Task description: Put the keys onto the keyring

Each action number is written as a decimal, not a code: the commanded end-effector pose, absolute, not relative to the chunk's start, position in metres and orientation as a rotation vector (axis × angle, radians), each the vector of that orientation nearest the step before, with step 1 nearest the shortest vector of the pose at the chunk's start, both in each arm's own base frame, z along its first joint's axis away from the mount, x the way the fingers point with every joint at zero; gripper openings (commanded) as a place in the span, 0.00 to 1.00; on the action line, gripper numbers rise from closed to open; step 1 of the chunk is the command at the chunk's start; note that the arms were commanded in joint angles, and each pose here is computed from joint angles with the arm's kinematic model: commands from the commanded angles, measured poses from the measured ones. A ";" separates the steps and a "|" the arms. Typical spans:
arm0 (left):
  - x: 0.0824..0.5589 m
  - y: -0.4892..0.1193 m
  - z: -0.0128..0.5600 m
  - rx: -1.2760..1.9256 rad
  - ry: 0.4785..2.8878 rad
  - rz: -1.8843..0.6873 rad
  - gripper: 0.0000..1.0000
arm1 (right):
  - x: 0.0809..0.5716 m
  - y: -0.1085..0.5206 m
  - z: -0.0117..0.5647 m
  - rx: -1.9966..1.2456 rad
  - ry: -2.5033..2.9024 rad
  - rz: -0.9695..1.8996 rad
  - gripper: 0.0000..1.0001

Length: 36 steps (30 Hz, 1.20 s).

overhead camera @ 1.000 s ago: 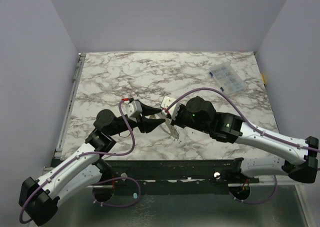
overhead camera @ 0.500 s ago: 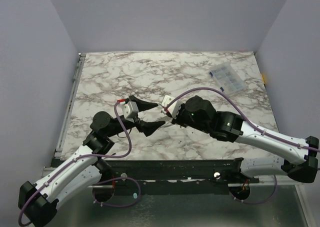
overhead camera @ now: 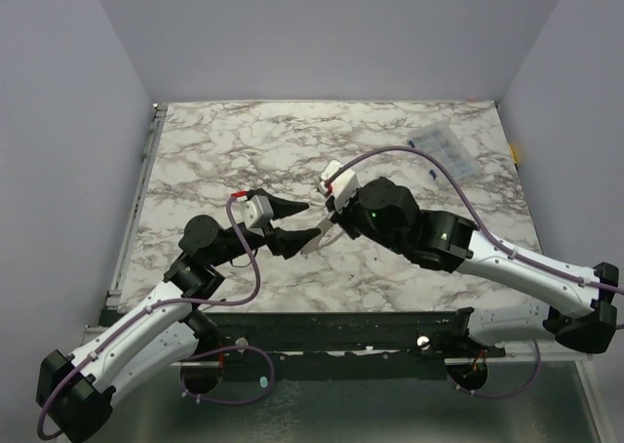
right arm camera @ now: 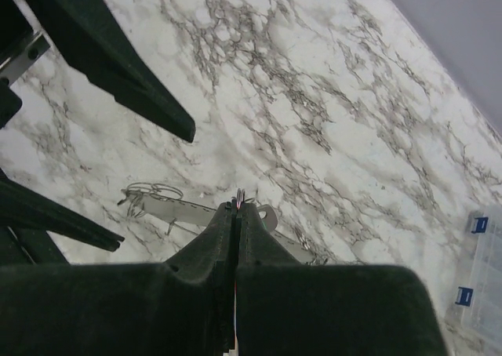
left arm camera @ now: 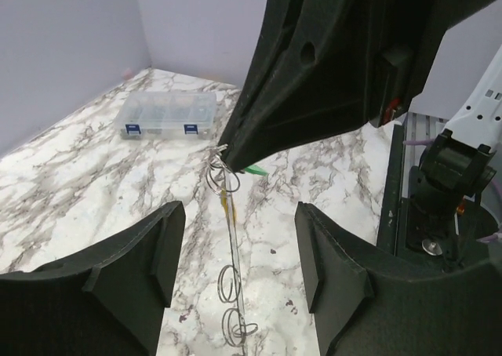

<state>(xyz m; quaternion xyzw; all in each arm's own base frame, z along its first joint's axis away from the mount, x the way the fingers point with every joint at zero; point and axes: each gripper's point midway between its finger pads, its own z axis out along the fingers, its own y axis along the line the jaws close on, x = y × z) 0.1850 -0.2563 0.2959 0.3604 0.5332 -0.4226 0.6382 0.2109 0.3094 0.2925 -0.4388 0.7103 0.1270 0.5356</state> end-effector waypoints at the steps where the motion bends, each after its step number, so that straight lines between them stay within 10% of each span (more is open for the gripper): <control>1: 0.183 -0.260 0.298 0.837 1.216 -0.992 0.63 | 0.229 0.313 0.322 -0.761 1.725 0.337 0.01; 36: 0.200 -0.258 0.294 0.716 1.271 -0.991 0.73 | 0.238 0.329 0.350 -0.044 1.884 0.678 0.01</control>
